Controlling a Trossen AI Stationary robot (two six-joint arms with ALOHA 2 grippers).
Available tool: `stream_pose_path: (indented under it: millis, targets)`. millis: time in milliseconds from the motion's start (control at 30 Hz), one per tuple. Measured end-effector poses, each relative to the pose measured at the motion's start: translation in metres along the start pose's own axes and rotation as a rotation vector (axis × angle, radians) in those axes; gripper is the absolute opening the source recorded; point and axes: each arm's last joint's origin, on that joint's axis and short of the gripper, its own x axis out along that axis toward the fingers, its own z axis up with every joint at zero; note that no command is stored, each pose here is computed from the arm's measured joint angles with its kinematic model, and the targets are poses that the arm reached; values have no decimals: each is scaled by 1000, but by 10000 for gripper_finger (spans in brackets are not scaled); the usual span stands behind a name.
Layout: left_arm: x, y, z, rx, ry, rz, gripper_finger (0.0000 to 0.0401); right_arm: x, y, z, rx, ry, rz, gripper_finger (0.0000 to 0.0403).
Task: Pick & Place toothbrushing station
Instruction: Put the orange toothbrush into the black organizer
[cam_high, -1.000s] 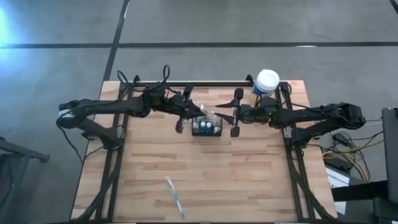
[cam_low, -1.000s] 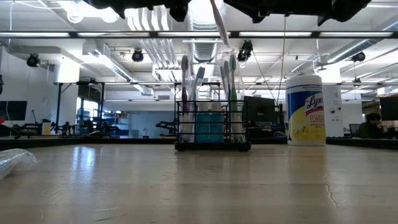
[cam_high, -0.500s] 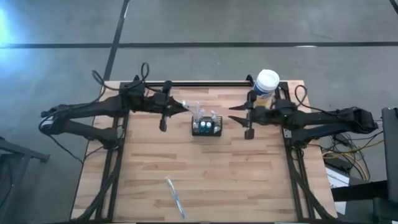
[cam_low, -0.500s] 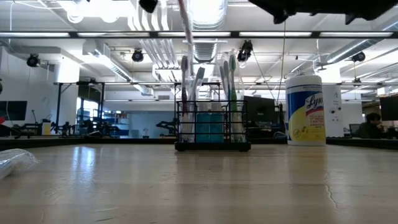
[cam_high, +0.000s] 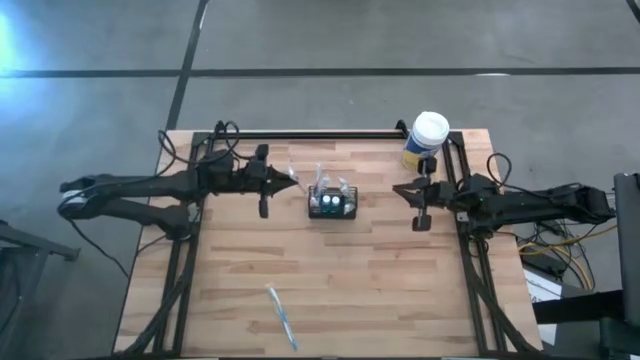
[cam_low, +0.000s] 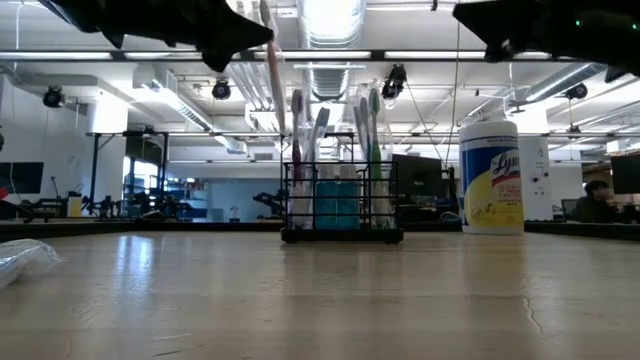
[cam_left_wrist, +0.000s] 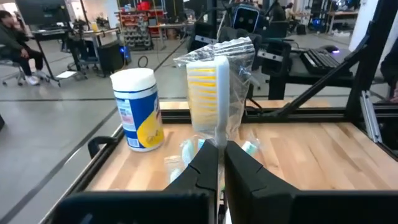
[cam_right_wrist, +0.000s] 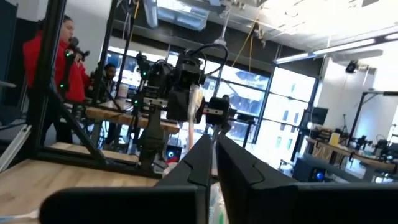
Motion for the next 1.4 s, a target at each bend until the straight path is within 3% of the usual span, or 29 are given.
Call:
stream_pose_path:
  millis: [333, 1400]
  targets:
    - [23, -1, -22, -26, 45, -21, 14, -13, 4, -16, -26, 19, 1, 11]
    - [73, 1, -93, -13, 266, -20, 12, -12, 4, -17, -30, 28, 3, 11]
